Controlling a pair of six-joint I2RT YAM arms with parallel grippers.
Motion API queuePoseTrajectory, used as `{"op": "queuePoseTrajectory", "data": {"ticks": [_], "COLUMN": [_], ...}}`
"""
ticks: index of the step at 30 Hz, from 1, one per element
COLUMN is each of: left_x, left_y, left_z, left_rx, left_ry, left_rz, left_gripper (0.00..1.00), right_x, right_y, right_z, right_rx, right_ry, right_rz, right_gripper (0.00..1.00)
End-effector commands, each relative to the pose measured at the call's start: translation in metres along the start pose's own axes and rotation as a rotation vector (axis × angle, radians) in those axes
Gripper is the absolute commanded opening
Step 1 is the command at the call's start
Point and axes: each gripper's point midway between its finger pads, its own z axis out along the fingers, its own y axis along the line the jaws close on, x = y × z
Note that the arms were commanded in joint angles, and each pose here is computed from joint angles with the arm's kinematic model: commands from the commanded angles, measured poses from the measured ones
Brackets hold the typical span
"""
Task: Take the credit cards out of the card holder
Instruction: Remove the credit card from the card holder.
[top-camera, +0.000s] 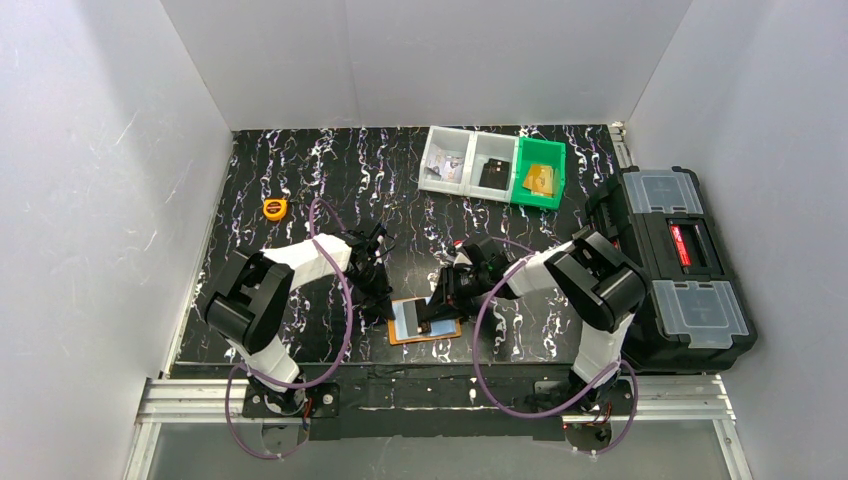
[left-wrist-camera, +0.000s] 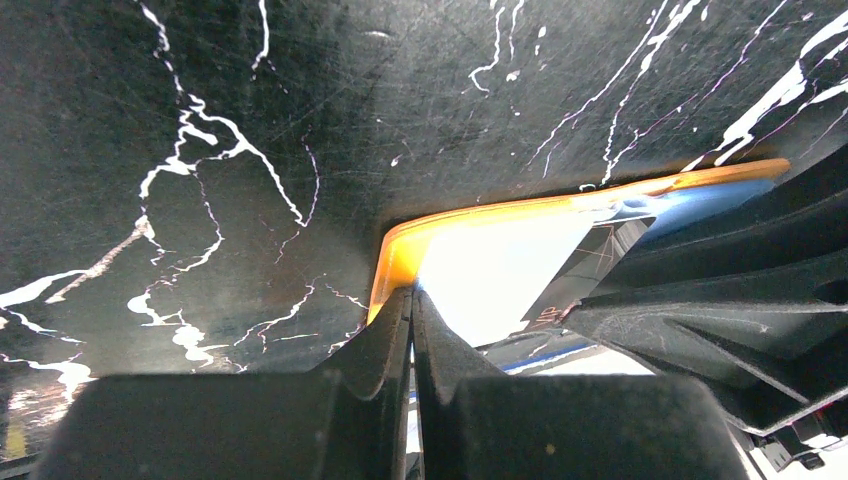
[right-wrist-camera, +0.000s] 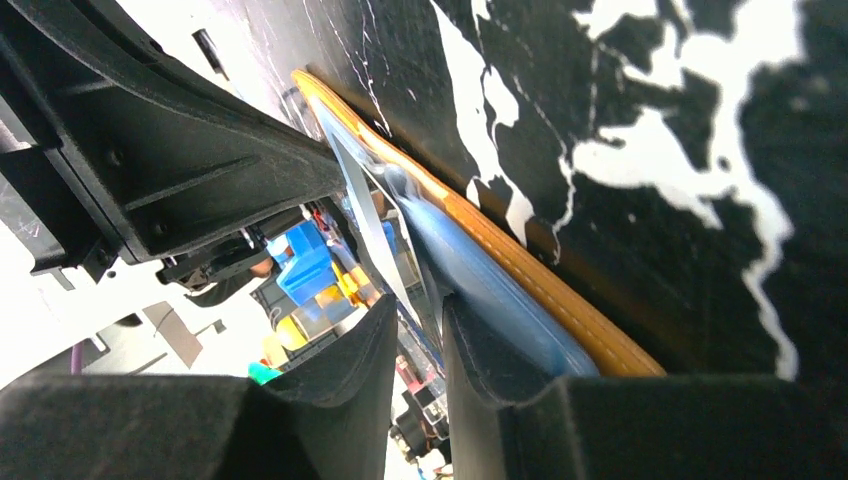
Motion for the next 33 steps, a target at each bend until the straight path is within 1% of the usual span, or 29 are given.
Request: {"op": "queuePoseTrajectory", "data": {"ticks": [1,3,8,14,18,29,33], "left_x": [0.004,0.004,0.004,0.005,0.006,0.005,0.004], "left_y": [0.041,0.040,0.039,0.041,0.044,0.045,0.041], "left_z": [0.021,0.021,0.022,0.022,0.022,0.020,0.016], "left_rx": [-0.173,-0.167,-0.164,-0.169,-0.182,-0.187,-0.171], "left_ry": [0.007,0.008,0.013,0.010,0.010,0.003,-0.004], "left_rz": [0.002,0.003,0.002,0.002,0.002,0.007,0.015], "left_gripper": [0.00,0.00,0.00,0.00,0.00,0.00,0.00], "right_x": [-0.008,-0.009,-0.010,-0.009,-0.009,-0.011,-0.012], "right_y": [-0.022,-0.021,-0.022,-0.025,-0.029,-0.037,-0.030], "right_z": [0.011,0.012,0.015,0.011,0.002,-0.027,-0.036], "right_rx": [0.063,0.059,0.055,0.077,0.118,0.198,0.196], "right_ry": [-0.022,-0.016,-0.013,-0.037,-0.073,-0.158,-0.174], "right_rz": [0.032,0.035,0.042,0.037,0.018,0.003,-0.020], "right_gripper": [0.32,0.32,0.27,0.09,0.02,0.01,0.01]}}
